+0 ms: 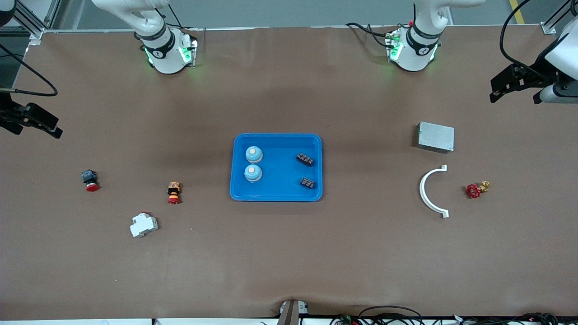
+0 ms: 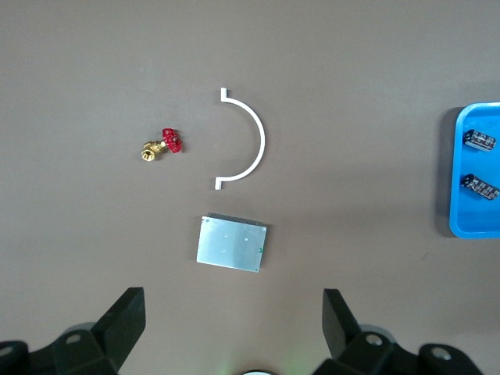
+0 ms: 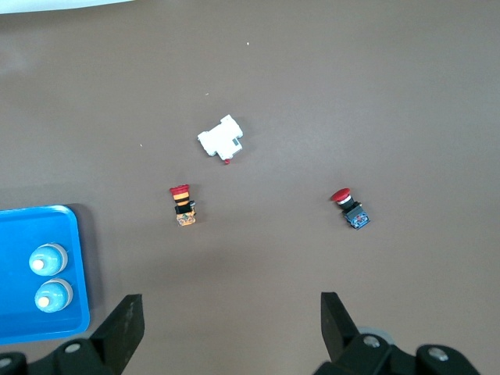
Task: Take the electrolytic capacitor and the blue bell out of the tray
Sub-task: 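Move the left gripper toward the black capacitors in the blue tray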
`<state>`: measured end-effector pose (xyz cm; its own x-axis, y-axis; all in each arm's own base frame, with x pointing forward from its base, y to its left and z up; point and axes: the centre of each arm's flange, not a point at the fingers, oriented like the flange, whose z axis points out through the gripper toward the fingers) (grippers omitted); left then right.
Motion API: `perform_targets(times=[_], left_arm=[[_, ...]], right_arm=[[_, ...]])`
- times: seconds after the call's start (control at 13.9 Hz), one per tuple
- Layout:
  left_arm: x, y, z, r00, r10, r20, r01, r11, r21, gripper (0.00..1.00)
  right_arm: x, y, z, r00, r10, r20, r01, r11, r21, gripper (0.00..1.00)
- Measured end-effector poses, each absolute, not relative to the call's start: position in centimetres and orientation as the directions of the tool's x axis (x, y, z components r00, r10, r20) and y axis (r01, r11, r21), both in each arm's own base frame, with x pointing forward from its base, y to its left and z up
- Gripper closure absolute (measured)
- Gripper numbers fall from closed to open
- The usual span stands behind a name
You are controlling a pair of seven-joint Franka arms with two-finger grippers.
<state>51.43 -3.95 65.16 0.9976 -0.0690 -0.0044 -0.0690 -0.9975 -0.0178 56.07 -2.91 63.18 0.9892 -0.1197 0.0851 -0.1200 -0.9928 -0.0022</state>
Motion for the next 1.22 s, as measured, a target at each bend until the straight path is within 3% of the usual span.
perform_targets(times=[0.5, 0.86, 1.22], left_arm=[[53.1, -4.8, 63.6, 0.996, -0.083, -0.032, -0.084, -0.996, -0.027, 0.0], [57.6, -8.2, 56.3, 0.988, -0.101, -0.114, -0.096, -0.994, 0.047, 0.0], [60.8, -13.6, 49.3, 0.989, 0.042, -0.144, 0.051, -0.997, 0.06, 0.0]], right_arm=[[56.1, -3.1, 63.1, 0.989, -0.122, 0.084, -0.123, -0.992, -0.002, 0.0], [56.2, -2.9, 63.0, 0.989, -0.12, 0.083, -0.121, -0.993, -0.002, 0.0], [56.4, -2.5, 62.8, 0.99, -0.113, 0.079, -0.114, -0.994, -0.001, 0.0]])
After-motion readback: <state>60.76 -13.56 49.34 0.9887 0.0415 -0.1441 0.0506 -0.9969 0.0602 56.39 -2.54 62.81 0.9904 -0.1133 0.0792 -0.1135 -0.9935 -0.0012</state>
